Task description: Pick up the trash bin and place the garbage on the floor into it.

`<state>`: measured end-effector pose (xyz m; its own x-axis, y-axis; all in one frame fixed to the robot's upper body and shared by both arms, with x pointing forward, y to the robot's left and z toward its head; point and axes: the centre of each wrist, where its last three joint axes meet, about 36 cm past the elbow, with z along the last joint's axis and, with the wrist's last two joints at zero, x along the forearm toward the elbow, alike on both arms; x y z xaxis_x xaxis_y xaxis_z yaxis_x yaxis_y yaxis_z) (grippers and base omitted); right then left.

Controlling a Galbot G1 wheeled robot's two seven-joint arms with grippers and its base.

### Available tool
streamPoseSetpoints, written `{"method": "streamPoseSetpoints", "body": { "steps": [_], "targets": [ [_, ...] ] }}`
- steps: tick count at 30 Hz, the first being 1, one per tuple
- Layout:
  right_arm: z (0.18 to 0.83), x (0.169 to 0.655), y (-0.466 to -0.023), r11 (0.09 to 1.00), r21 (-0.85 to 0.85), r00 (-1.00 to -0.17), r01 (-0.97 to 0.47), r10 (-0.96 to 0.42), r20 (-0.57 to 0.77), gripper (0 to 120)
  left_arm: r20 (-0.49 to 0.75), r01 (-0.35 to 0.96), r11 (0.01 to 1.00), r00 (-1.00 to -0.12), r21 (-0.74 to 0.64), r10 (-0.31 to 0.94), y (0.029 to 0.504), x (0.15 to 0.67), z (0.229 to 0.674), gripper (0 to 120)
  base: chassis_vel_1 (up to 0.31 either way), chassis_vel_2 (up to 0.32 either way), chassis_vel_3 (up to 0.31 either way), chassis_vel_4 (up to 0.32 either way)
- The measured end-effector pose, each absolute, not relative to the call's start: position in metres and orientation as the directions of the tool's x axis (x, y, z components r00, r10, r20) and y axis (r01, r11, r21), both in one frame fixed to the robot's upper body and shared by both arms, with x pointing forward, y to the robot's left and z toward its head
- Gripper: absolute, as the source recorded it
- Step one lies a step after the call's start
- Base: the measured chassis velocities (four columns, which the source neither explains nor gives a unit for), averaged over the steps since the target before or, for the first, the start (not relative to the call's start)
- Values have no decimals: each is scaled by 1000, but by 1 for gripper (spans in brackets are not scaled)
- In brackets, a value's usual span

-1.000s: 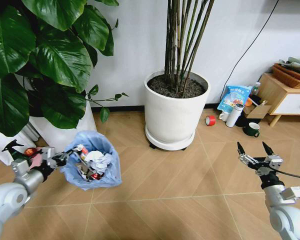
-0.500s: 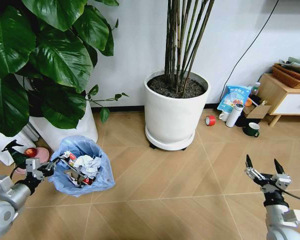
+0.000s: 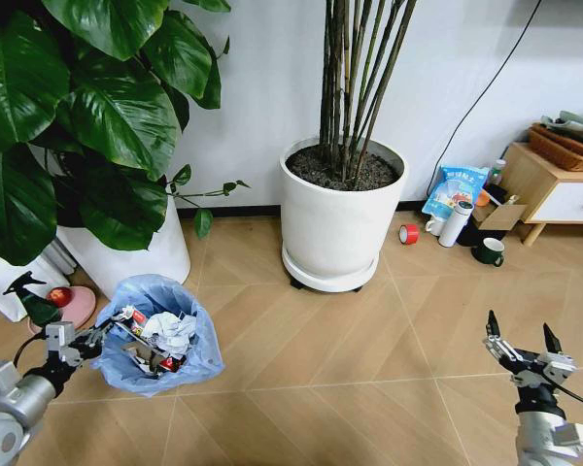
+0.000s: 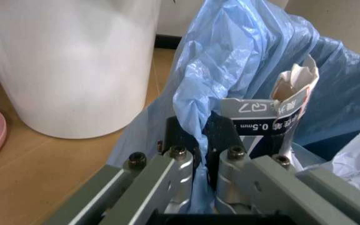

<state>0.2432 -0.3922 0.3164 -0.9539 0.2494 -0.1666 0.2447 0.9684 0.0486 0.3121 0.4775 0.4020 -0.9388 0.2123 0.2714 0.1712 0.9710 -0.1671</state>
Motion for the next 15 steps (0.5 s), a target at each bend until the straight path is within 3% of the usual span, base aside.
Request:
{"method": "streamPoseSetpoints", "body": {
  "steps": [15],
  "targets": [
    [311,245,-392,978,34,-961,206,209,-181,100,263,160,971,-943,-175,203,468,317,405,0,0,0,0,0]
  ]
}}
